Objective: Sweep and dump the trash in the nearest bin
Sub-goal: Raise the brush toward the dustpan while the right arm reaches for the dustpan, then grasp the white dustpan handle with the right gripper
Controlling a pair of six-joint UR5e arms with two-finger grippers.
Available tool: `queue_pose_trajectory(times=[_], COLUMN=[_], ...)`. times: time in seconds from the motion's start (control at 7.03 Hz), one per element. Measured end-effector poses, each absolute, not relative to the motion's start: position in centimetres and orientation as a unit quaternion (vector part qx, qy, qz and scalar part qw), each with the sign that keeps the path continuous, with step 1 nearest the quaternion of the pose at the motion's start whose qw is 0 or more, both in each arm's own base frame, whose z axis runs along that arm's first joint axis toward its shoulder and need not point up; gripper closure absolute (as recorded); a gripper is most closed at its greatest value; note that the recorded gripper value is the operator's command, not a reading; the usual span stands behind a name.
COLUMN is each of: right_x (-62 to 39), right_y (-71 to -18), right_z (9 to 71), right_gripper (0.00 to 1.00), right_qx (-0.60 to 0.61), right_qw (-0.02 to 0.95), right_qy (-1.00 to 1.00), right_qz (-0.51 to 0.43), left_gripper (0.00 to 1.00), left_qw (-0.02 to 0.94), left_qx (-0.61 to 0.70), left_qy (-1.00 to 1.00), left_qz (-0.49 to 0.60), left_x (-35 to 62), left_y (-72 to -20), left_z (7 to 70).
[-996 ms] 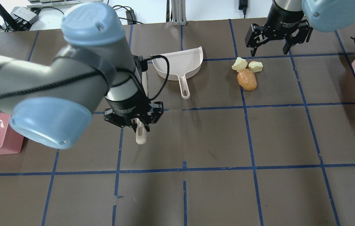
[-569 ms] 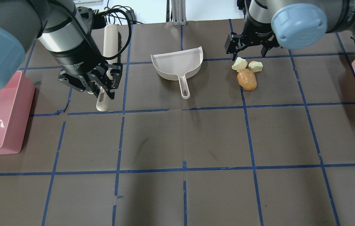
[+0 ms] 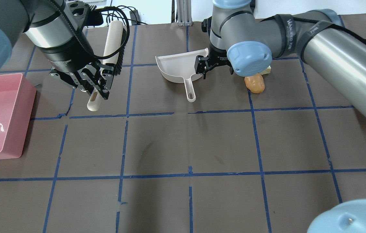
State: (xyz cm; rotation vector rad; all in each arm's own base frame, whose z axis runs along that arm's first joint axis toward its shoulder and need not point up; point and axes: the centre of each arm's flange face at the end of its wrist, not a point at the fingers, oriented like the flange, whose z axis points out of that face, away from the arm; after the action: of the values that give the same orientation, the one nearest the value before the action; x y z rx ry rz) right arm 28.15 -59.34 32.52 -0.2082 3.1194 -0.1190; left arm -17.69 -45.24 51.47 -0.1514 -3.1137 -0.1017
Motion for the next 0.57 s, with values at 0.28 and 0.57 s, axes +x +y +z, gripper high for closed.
queue_pose_trajectory(times=[0.28,0.57], right_x=[32.0,33.6], right_y=[-59.0,-59.2], right_z=[29.6,27.6], right_gripper=[0.01,0.03], right_qx=[-0.037,-0.031], right_qw=[0.028,0.036], right_qy=[0.998,0.998], right_qz=[-0.038,-0.041], left_gripper=[1.0,1.0], left_qw=[0.011,0.011], left_qx=[-0.051,-0.052], left_qy=[-0.998,-0.998], left_qz=[-0.033,-0.031], left_x=[-17.7,-17.7], left_y=[-45.2,-45.2], left_z=[51.4,51.5])
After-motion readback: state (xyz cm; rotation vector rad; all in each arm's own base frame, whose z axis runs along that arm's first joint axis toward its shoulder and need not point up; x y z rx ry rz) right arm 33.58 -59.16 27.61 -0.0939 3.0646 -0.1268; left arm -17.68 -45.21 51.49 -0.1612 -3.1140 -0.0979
